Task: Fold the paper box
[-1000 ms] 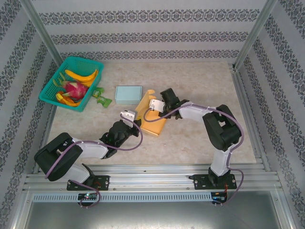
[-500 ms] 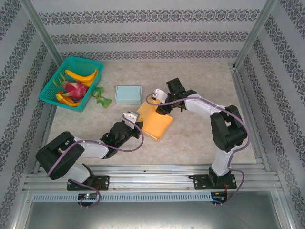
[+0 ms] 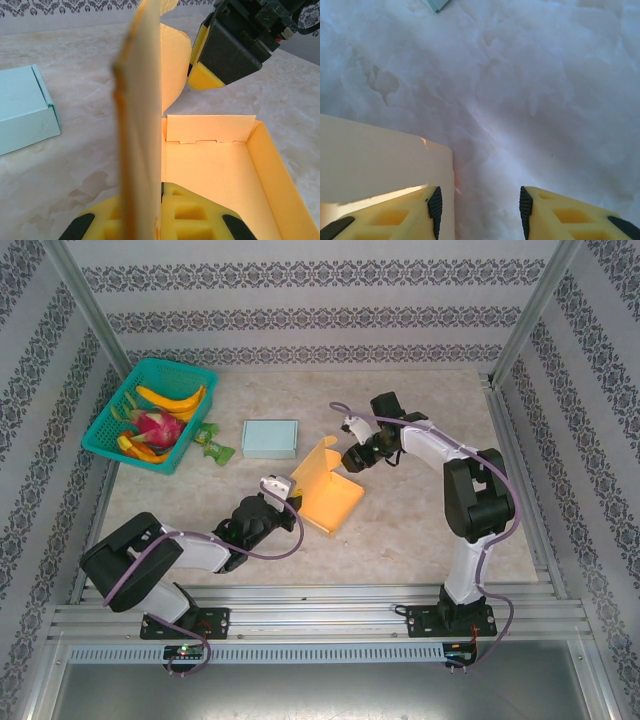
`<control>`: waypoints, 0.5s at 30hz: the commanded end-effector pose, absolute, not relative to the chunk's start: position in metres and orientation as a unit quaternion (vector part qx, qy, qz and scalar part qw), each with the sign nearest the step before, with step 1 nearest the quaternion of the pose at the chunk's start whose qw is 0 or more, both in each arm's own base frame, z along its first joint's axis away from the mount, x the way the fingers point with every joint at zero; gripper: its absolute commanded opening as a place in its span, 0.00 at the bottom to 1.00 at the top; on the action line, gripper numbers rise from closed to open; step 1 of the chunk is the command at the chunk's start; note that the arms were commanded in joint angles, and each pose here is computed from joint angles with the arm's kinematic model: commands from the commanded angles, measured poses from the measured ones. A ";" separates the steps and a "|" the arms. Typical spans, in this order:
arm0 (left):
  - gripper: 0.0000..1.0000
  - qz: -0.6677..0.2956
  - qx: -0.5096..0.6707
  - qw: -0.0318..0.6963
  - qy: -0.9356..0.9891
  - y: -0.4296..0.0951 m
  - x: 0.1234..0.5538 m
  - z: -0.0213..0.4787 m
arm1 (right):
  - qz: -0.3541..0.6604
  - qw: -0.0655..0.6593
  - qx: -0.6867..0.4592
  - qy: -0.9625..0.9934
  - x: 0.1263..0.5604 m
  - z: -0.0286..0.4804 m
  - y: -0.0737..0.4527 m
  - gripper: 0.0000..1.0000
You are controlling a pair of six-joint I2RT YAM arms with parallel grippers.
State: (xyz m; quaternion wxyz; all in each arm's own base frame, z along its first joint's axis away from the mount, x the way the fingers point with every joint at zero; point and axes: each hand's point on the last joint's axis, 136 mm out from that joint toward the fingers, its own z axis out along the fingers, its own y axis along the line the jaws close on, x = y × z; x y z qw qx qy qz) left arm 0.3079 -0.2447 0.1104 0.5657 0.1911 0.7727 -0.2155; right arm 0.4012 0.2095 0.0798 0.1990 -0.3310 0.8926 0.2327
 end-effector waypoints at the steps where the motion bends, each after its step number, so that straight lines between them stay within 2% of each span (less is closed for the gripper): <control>1: 0.03 -0.222 0.222 0.565 0.763 -0.256 0.304 0.108 | 0.248 0.203 -0.287 0.903 0.394 0.087 0.210 0.46; 7: 0.03 -0.229 0.253 0.570 0.748 -0.260 0.296 0.116 | 0.264 0.289 -0.342 0.854 0.372 0.117 0.209 0.45; 15: 0.03 -0.221 0.263 0.585 0.735 -0.254 0.290 0.138 | 0.260 0.352 -0.439 0.785 0.360 0.144 0.193 0.45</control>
